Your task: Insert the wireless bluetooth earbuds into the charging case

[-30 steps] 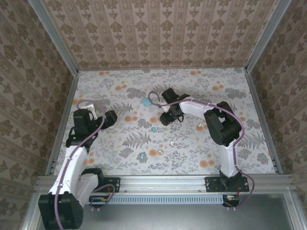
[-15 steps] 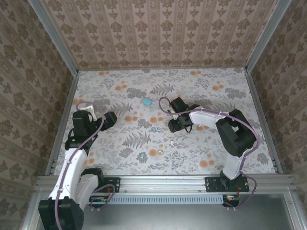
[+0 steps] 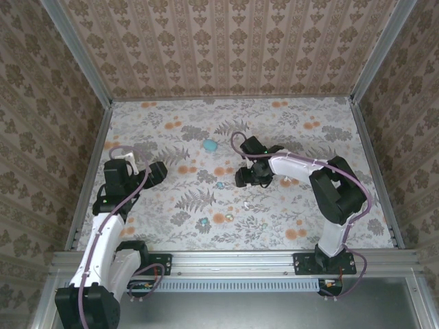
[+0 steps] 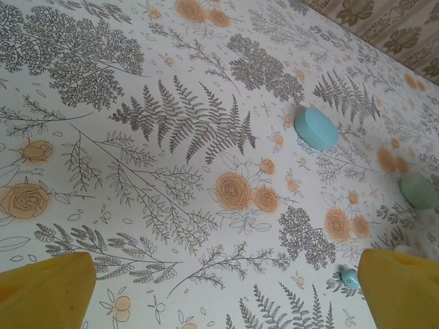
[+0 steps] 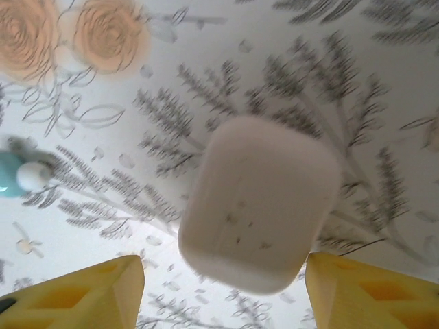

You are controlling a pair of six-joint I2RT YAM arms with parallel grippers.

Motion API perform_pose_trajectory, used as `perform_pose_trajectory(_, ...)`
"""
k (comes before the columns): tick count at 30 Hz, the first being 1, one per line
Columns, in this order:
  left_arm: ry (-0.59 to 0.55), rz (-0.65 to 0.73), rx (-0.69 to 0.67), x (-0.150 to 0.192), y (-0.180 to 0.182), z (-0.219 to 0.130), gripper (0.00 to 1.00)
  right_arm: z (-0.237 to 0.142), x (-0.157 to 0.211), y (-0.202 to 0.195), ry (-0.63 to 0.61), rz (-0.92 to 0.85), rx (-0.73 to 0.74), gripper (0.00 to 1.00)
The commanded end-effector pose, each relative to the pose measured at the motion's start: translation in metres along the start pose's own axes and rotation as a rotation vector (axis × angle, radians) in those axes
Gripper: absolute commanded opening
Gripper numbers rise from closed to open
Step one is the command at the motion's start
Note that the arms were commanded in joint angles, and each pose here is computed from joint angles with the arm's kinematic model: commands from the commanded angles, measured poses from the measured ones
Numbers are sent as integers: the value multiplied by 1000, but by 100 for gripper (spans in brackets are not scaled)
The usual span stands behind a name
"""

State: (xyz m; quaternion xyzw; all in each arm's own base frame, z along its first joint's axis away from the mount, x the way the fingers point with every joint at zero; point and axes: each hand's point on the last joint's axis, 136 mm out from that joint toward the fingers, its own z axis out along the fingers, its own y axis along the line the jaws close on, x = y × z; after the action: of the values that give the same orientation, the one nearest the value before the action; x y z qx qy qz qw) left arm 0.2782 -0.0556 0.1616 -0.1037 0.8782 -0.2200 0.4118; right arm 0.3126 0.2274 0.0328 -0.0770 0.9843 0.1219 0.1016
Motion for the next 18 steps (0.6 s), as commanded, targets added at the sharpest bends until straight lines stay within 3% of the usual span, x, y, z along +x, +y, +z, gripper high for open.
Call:
perform_pose_trajectory(1,-13,9,11,-9,-6,-3,100,-5,12,17,55,80,-39,66)
perform_pose_trajectory(8,-10,-2,16,-11,-7,-1,100,-12,2,48,20,-31,-133,66)
perform_pose_trajectory(18,-13,-1,14,-13,-8,-2,100,-40,-39,23,-118,-253,-23,70)
